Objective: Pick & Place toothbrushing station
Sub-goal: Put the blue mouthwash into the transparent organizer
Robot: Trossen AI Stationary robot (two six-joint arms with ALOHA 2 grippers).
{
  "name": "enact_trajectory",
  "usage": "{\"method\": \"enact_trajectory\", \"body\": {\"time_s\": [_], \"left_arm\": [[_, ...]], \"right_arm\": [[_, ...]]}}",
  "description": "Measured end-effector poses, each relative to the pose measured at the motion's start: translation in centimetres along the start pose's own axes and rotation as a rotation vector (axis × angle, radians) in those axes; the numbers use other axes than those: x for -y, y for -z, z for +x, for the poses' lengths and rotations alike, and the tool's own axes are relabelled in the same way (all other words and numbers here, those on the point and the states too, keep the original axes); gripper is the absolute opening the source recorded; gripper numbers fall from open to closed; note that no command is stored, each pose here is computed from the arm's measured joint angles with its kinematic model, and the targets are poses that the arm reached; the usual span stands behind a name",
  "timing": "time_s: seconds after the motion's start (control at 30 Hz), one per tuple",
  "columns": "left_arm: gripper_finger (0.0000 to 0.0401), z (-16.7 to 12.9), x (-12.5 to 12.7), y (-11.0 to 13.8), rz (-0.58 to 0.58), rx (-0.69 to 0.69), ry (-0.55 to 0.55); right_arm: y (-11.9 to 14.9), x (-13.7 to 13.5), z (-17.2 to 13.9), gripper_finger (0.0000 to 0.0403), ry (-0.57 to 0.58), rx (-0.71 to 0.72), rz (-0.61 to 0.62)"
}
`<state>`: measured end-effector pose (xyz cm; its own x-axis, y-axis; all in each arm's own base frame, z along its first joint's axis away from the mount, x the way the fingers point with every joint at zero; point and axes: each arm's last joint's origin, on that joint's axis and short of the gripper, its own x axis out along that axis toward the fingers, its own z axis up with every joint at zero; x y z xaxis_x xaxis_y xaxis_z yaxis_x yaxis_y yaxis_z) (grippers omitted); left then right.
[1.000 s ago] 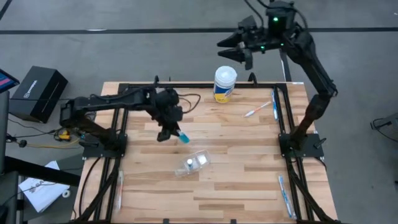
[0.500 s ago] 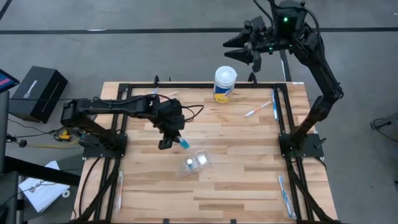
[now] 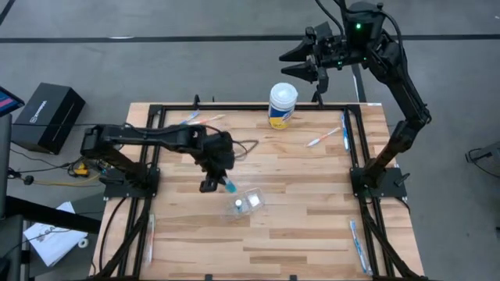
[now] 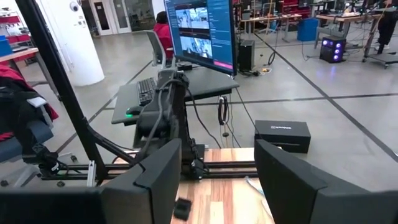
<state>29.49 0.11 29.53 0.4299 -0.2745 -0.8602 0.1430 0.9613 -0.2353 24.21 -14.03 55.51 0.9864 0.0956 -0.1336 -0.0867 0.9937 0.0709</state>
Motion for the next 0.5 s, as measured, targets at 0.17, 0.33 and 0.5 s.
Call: {"method": "enact_trajectory", "body": {"time_s": [0.17,0.33,0.5], "left_arm": [[0.0087,1.6,0.5,-1.5,0.066,-0.037,0.002],[0.0087,1.5,-0.2,-3.1,0.117,-0.028,-0.043],[0.0086,1.9,-0.5,-3.4,0.171,-0.061,-0.041]], "right_arm": [[0.0,0.0,0.0,0.019,-0.001,-0.001,0.001],[0.0,0.0,0.0,0.0188,-0.001,-0.003,0.004],[0.0,0.0,0.0,0.0188,-0.001,-0.003,0.006]]}}
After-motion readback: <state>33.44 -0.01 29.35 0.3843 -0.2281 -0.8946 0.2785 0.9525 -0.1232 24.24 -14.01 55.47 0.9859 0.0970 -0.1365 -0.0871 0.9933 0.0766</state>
